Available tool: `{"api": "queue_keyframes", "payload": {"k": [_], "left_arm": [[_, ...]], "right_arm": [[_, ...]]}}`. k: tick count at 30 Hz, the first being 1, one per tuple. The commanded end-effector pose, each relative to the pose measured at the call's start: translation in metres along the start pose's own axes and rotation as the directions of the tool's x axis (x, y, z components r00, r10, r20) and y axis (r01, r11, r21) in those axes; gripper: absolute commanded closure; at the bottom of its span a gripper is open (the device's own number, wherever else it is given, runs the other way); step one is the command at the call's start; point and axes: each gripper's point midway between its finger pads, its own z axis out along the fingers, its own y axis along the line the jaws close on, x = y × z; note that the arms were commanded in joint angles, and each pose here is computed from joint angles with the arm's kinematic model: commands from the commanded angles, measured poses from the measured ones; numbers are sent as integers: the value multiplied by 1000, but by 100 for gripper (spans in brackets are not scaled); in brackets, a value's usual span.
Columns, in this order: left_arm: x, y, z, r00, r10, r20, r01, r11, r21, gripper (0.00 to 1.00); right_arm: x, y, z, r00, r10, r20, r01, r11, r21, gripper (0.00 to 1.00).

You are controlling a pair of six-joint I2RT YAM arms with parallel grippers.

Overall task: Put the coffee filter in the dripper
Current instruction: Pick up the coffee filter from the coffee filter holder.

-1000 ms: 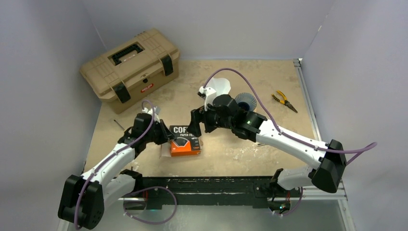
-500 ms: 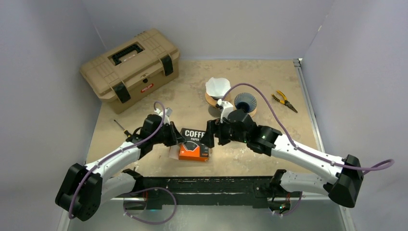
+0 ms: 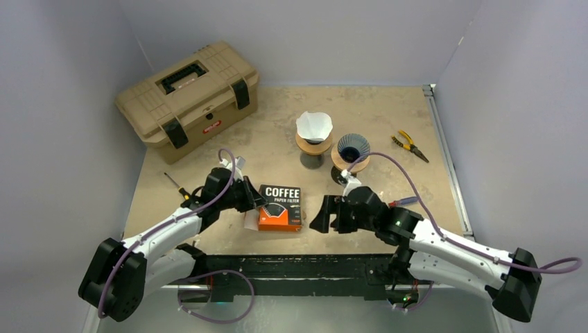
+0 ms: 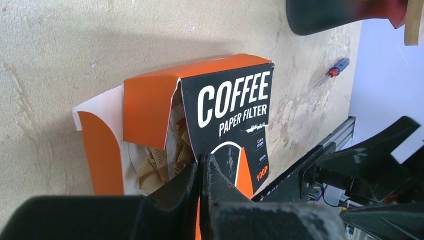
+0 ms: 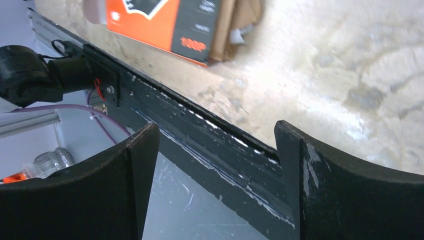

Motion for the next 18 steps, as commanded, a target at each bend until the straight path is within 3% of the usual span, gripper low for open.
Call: {"api": "queue_keyframes", "payload": {"k": [1, 8, 18], "left_arm": [[-6, -4, 0, 999, 16, 38, -17, 1000, 22, 100], [-4, -3, 2, 999, 21, 33, -22, 999, 24, 100], [-4, -1, 2, 999, 35, 26, -35, 999, 12, 100]], "right_arm": [[3, -7, -10, 991, 130, 39, -130, 992, 0, 14], [2, -19, -19, 975, 200, 93, -202, 979, 14, 12], [38, -29, 10, 961, 267, -68, -270, 962, -45, 13]]}}
